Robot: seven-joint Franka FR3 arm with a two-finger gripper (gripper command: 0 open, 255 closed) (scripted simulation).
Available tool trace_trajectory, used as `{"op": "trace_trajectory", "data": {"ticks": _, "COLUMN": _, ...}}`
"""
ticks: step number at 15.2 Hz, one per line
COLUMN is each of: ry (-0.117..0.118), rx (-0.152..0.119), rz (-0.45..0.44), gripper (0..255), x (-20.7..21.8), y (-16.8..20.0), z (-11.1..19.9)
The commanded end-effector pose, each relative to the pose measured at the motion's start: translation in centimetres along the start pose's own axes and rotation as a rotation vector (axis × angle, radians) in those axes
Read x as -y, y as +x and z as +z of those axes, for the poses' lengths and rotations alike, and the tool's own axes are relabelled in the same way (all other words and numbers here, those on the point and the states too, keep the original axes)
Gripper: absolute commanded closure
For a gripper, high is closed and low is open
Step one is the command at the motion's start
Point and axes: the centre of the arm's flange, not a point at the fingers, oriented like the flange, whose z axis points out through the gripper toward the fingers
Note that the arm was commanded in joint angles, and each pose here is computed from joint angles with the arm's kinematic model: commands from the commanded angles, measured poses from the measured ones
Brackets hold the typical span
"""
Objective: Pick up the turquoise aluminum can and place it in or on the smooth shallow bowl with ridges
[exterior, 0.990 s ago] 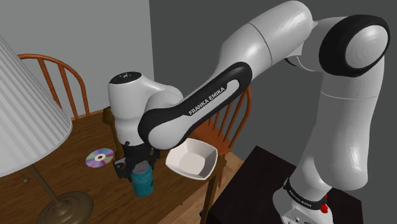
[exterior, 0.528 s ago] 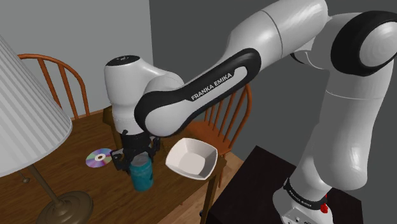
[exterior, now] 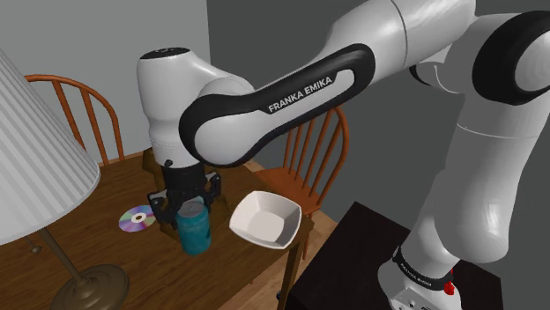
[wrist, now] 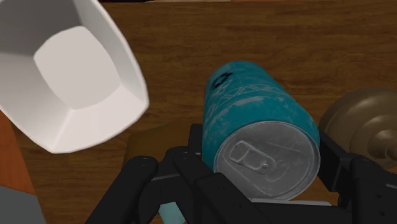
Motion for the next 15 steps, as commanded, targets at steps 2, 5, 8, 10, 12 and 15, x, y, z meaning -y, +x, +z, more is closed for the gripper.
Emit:
{"op": "trace_trajectory", "data": {"ticks": 2, "ry": 0.0, "rx": 0.0, "rz": 0.0, "gripper": 255, "x": 0.0, "y": 0.0, "z": -1.1}}
{"op": "trace_trajectory", "data": {"ticks": 5, "ry": 0.0, "rx": 0.0, "rz": 0.0, "gripper": 255, "x": -3.9, "y": 0.0, "z": -1.7}}
{"op": "trace_trajectory", "data": {"ticks": 8, "ry": 0.0, "rx": 0.0, "rz": 0.0, "gripper": 255, "x": -7.9, "y": -0.1, "z": -2.3}}
{"op": "trace_trajectory", "data": {"ticks": 10, "ry": 0.0, "rx": 0.0, "rz": 0.0, "gripper": 255, "x": -10.5, "y": -0.2, "z": -2.6}}
{"op": "trace_trajectory", "data": {"ticks": 12, "ry": 0.0, "rx": 0.0, "rz": 0.0, "gripper": 255, "x": -13.1, "y": -0.2, "z": -3.0}}
{"op": "trace_trajectory", "data": {"ticks": 15, "ry": 0.0, "rx": 0.0, "rz": 0.0, "gripper": 255, "x": -17.0, "y": -0.3, "z": -3.6}}
